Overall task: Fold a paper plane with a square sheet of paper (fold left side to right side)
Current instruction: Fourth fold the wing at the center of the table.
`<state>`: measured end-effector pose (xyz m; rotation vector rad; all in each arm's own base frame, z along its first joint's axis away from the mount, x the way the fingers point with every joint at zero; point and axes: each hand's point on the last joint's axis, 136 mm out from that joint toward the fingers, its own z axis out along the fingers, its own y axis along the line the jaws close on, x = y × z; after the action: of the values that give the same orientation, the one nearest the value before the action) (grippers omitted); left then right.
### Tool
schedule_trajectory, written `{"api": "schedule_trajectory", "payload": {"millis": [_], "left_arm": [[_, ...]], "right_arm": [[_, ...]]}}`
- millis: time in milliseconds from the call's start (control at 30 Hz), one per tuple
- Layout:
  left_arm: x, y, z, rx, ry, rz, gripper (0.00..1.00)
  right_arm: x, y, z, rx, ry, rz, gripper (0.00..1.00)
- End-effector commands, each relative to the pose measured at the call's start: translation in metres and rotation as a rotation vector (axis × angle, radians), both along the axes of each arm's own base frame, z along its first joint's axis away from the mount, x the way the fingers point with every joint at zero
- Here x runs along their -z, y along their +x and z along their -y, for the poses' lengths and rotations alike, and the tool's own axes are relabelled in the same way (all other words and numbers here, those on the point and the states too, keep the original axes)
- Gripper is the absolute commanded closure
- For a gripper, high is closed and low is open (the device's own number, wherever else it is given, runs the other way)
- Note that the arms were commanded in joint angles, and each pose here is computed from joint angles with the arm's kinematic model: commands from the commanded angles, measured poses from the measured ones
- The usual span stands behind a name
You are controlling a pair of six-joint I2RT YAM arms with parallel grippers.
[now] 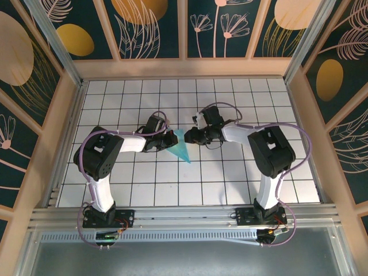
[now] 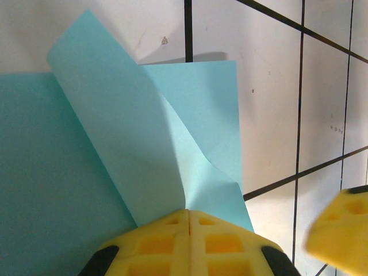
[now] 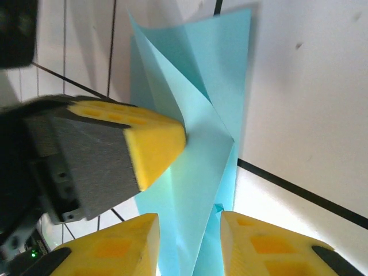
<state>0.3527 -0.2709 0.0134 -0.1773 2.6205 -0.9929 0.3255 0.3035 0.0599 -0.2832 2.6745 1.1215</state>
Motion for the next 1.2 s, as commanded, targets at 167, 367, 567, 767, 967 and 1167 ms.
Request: {"api": "schedule_trajectory", "payload": {"millis": [167, 367, 567, 767, 967, 1167], "left_arm": [[0.034, -0.014, -0.019, -0.033, 0.106, -0.08, 1.0], [0.034, -0.014, -0.019, -0.034, 0.108, -0.079, 1.0], [0.034, -0.014, -0.02, -0.033, 0.112, -0.079, 1.0], [0.034, -0.013, -0.019, -0.032, 0.111, -0.079, 1.0], [0.034, -0.013, -0.019, -0.033, 0.11, -0.081, 1.0], [0.034, -0.013, -0.019, -0.032, 0.111, -0.08, 1.0]], "right_arm": [[-0.033, -0.025, 0.005, -0.075, 0.084, 0.011, 0.92], [-0.018, -0.056, -0.003, -0.152, 0.15, -0.084, 1.0], [-0.004, -0.072, -0.017, -0.19, 0.151, -0.115, 1.0], [0.007, -0.078, -0.021, -0.204, 0.132, -0.14, 1.0], [0.016, -0.082, -0.02, -0.202, 0.112, -0.149, 1.0], [0.022, -0.083, -0.017, -0.197, 0.099, -0.154, 1.0]]}}
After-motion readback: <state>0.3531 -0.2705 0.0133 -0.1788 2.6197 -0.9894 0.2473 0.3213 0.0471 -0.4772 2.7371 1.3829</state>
